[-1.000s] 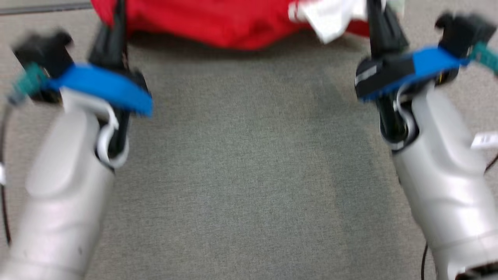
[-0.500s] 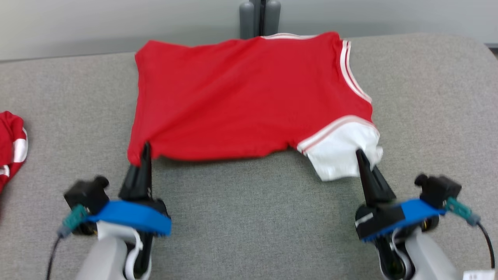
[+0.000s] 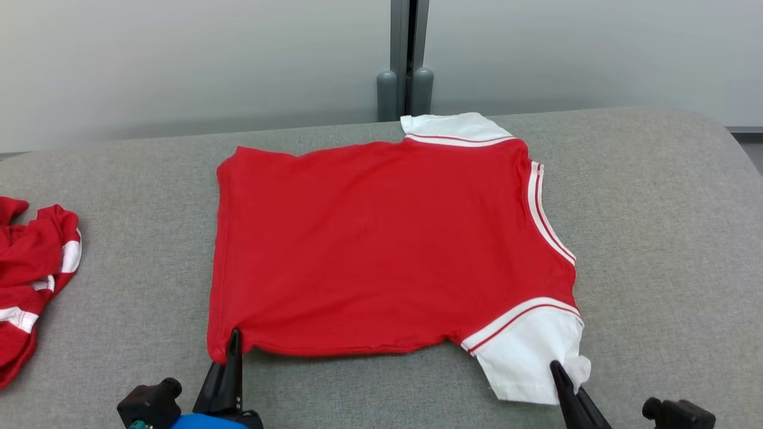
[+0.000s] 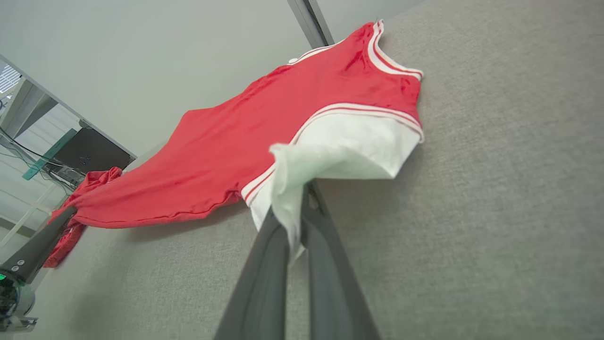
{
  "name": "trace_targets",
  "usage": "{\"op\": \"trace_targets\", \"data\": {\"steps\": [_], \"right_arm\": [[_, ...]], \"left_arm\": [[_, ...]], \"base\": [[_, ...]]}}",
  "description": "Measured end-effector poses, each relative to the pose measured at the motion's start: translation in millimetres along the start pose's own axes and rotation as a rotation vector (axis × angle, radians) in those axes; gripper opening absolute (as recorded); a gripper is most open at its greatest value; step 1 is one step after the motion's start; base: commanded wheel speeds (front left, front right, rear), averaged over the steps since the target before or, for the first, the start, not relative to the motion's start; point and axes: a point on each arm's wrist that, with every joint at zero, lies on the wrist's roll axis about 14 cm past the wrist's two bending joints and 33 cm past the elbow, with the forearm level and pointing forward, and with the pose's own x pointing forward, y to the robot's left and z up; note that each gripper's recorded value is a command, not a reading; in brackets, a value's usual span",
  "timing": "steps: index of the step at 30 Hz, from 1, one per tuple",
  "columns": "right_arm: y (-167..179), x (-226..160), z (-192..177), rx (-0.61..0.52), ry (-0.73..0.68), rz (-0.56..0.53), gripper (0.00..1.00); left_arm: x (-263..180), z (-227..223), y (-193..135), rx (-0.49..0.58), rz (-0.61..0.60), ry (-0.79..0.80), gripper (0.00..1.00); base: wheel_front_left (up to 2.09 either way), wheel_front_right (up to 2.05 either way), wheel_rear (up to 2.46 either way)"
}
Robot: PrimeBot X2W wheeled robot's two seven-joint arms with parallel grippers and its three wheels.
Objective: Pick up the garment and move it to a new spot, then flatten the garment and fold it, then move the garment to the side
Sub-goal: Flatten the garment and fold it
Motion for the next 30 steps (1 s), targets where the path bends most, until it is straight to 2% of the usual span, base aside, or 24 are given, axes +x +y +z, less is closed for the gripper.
{"op": "trace_targets", "data": {"steps": [5,12,30], "right_arm": [[0,-16,-2,0.011,0.015,-0.021,0.0],[-6,-14,3,0.005,0.015,-0.047,0.0],[14,48,47,-0.103,-0.034,0.061,0.0]], "left_arm": [[-12,-5,8,-0.005,0.029,0.01,0.0],[-13,-12,8,0.0,0.029,0.031,0.0],[8,-5,3,0.027,-0.007,0.028,0.0]], "base": [[0.0,0.0,0.0],[0.0,0.0,0.0],[0.0,0.0,0.0]]}}
